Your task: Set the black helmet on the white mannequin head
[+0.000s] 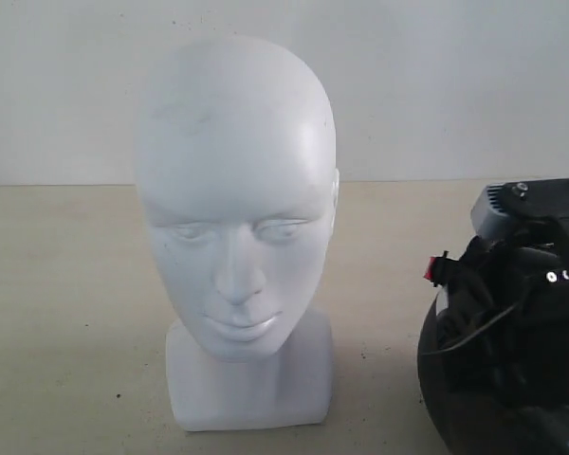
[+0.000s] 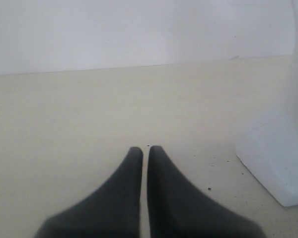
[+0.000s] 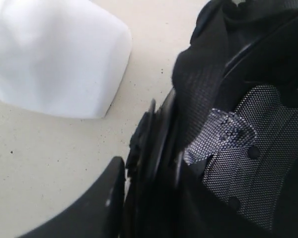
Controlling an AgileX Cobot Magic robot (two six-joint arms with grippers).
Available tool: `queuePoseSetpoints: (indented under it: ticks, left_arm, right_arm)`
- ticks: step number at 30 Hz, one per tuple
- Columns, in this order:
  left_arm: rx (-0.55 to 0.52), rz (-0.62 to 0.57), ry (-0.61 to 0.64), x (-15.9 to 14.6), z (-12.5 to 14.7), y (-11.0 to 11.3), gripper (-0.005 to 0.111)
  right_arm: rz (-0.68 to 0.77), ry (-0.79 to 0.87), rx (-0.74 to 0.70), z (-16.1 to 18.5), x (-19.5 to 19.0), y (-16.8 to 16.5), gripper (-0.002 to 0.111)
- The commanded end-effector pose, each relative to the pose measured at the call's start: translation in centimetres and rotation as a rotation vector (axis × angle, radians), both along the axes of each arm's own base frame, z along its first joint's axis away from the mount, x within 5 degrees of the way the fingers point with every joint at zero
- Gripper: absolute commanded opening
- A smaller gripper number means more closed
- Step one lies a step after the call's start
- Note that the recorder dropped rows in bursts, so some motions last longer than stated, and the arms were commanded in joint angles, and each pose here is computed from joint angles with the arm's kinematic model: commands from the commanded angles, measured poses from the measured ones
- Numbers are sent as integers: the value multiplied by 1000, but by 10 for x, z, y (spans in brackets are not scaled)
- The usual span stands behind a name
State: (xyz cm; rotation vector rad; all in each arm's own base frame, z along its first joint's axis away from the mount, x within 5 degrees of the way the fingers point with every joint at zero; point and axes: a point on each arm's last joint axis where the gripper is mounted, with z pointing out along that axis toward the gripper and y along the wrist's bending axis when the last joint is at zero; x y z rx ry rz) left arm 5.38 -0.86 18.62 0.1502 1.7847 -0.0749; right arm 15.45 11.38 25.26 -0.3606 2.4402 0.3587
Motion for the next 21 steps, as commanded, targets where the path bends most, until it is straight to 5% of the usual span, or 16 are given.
queuePoseSetpoints:
  ticks: [1, 12, 18, 21]
  left_arm:
    - [-5, 1, -4, 0, 0, 0, 5]
    - [-5, 1, -4, 0, 0, 0, 5]
    - [-5, 1, -4, 0, 0, 0, 5]
    - [-5, 1, -4, 0, 0, 0, 5]
  right_arm:
    - [46, -92, 39, -5, 15, 13, 0]
    - [78, -69, 12, -26, 29, 26, 2]
    - [75, -67, 14, -26, 29, 26, 43]
    - [75, -65, 13, -26, 29, 26, 51]
